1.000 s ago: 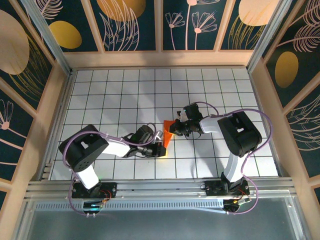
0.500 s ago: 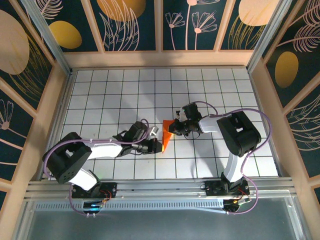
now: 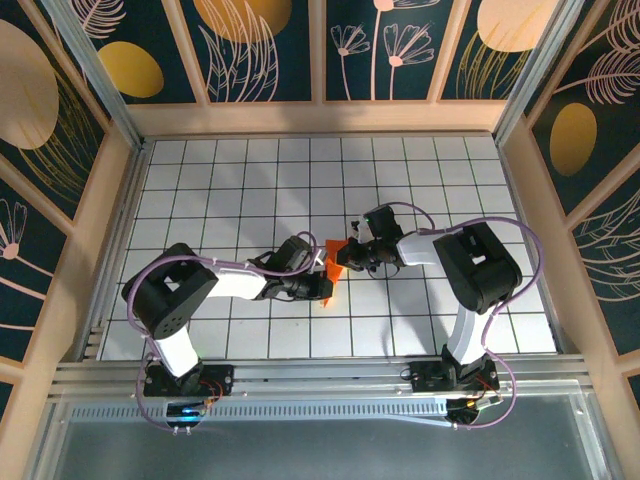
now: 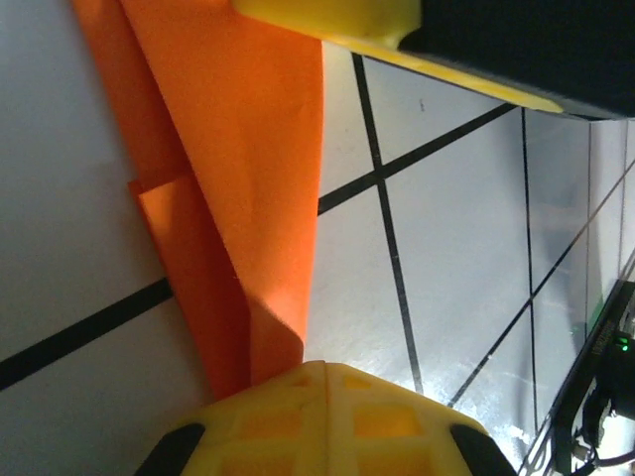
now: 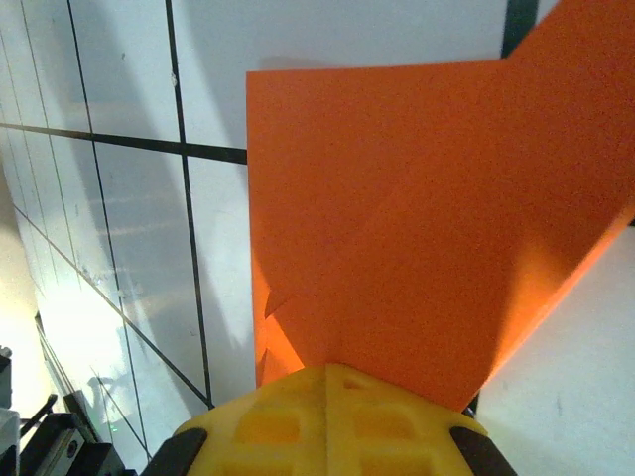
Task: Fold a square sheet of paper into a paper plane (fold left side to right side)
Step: Fold the wing for the fifth time at the center of the table.
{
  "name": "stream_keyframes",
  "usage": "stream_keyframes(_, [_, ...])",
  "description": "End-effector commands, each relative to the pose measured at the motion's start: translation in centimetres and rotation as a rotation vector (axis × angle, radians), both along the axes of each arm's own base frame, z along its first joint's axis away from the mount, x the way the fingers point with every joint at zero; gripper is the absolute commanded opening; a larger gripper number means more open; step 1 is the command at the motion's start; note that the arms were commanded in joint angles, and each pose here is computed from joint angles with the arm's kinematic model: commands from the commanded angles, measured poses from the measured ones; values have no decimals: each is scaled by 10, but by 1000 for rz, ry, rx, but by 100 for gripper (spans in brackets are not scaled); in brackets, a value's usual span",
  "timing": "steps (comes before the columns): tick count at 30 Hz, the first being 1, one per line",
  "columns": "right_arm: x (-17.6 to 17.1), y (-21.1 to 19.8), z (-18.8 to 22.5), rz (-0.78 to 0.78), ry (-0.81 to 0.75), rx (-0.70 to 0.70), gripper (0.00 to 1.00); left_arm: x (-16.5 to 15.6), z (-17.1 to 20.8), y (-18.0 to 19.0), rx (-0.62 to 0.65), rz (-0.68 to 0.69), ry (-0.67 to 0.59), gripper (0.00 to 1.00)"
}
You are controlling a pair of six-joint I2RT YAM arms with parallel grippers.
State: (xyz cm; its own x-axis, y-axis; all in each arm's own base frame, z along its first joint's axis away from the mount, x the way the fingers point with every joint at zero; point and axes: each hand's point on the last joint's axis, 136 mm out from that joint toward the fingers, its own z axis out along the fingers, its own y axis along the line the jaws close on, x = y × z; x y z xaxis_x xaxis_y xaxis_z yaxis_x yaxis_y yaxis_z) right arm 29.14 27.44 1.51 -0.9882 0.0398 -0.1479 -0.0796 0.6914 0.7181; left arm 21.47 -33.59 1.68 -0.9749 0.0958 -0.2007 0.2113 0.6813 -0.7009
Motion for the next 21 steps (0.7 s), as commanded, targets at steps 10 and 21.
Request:
stream_keyframes(10, [7, -3, 14, 15, -69, -60, 0, -13, -29, 19, 56, 45, 64, 0])
stream_keyframes(21, [31, -2, 21, 0, -125, -35, 0, -14, -28, 21, 58, 50, 55, 0])
